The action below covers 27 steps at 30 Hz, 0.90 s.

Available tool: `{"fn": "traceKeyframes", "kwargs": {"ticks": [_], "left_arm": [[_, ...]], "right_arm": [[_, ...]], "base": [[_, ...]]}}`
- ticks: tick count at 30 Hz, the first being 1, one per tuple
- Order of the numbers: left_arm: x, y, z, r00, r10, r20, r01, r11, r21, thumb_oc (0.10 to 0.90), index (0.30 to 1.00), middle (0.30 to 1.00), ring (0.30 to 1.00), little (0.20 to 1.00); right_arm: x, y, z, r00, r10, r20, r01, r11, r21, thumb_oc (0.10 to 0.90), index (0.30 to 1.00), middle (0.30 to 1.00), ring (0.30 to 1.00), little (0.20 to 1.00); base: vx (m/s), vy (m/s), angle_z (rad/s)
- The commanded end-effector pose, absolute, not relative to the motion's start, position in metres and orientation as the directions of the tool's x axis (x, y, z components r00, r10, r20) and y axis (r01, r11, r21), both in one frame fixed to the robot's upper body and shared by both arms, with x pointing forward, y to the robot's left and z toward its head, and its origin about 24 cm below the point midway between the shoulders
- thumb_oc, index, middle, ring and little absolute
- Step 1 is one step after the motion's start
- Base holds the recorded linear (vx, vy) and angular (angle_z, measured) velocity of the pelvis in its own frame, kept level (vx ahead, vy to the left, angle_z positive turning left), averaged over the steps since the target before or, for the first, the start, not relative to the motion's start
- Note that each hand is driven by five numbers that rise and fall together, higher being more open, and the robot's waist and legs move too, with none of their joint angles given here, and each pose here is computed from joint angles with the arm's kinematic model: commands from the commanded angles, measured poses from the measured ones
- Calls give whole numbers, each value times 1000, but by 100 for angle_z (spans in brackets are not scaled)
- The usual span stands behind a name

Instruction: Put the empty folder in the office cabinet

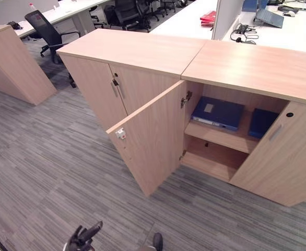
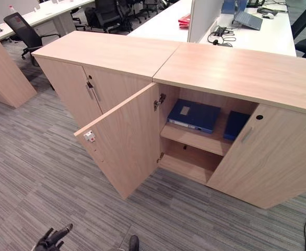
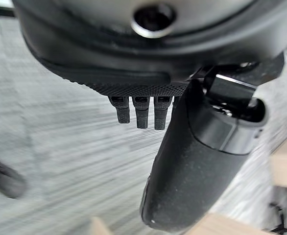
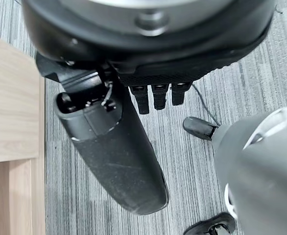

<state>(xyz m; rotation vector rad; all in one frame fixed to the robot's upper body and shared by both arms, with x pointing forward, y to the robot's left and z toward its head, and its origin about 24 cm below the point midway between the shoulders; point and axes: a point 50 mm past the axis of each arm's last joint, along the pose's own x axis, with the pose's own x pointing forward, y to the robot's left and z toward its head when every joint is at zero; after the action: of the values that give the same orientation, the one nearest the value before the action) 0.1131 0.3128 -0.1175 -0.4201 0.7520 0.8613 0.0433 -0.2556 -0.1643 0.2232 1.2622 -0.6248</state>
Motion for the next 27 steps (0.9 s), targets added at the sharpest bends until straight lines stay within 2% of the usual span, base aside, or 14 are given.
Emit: {"fn": "traceKeyframes", "kwargs": {"ticks": [1,3,4,5,9,20,27], "left_arm": [[149,357,-75,484,671,-562,-846,524,-103,800,900,900,900,900],[159,366,-63,507,686,-521,-834,543,-97,800,900,900,900,900],[176,380,-38,566,699,-437,-799,596,-80,800,900,900,900,900],[176,381,-38,566,700,-436,-799,596,-79,800,900,900,900,900],[209,392,4,680,672,-294,-704,710,-5,800,900,900,900,900],[260,405,72,794,593,-132,-576,804,144,800,900,900,900,900],[300,391,117,886,461,-47,-445,875,190,800,900,900,900,900]], "right_arm": [[51,-266,-160,173,-349,-921,579,793,-191,800,900,900,900,900],[50,-266,-161,175,-343,-923,578,795,-186,800,900,900,900,900],[47,-267,-161,175,-341,-924,568,801,-189,800,900,900,900,900],[47,-266,-161,175,-340,-924,568,801,-187,800,900,900,900,900],[45,-270,-160,177,-340,-924,551,812,-194,800,900,900,900,900],[49,-275,-158,192,-327,-925,511,838,-190,800,900,900,900,900],[48,-283,-156,182,-327,-927,487,849,-204,800,900,900,900,900]], "base": [[19,13,-6],[16,11,-12],[6,9,-17],[9,6,-21],[8,-9,-17],[-3,-14,-11],[-10,-12,-10]]}}
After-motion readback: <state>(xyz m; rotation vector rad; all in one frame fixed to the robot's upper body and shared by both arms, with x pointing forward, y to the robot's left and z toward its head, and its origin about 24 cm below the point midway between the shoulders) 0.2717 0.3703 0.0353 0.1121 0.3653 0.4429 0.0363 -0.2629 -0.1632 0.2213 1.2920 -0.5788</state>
